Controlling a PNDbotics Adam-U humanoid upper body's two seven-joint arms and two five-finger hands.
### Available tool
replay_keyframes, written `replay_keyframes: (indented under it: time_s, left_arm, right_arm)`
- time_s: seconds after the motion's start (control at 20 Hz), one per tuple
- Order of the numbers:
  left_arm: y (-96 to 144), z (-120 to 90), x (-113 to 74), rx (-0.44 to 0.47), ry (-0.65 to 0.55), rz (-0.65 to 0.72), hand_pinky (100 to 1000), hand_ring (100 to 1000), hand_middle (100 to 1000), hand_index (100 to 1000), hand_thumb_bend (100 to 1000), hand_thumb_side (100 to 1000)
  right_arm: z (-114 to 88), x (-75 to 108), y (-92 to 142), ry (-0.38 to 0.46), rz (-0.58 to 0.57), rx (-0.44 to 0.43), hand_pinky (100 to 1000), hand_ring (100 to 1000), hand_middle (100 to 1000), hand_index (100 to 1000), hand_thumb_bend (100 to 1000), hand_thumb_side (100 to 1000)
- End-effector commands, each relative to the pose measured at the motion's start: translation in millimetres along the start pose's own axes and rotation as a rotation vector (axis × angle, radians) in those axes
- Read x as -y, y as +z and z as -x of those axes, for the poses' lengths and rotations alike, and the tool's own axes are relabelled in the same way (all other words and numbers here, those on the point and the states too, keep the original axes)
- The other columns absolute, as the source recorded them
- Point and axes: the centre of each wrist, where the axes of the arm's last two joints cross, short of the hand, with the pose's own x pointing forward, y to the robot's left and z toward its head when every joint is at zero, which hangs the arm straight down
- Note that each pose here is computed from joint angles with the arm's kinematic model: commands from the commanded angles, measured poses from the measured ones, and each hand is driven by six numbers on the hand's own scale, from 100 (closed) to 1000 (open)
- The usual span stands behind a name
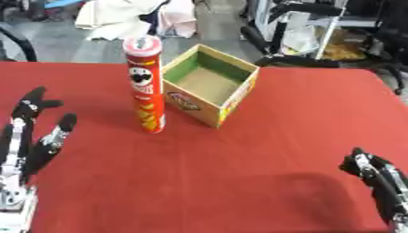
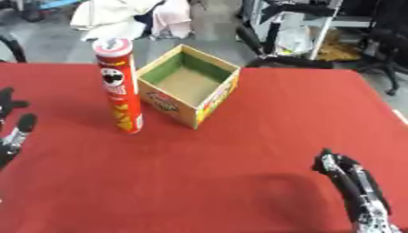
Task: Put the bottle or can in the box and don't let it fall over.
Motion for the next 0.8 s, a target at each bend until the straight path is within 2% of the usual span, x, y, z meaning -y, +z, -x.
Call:
replay_keyframes:
  time_s: [0.05,0.4,0.8]
  left_arm:
    - [-15.9,-4.1,-2.5,0.025,-0.034,0.007,1000,994,917,697,716,707]
    - [-55.7,-2.5,15.7,0.021,0.011,0.034,1000,999,921,707,713,714]
    - [-91.9,2.6,31.7,0.013,-0.002,0.095,1000,1000,926,722,717,729]
  right_arm:
    - [-8.8,4.8,-2.7,0.021,-0.006,0.028,804,631,531,561,100,580]
    - [-7.6,4.9,-2.4,0.024,-0.012,0.024,804,631,531,561,100,576]
    - [-6.6,3.7,-2.0,0.023,-0.019,0.020,804,631,531,561,100,581]
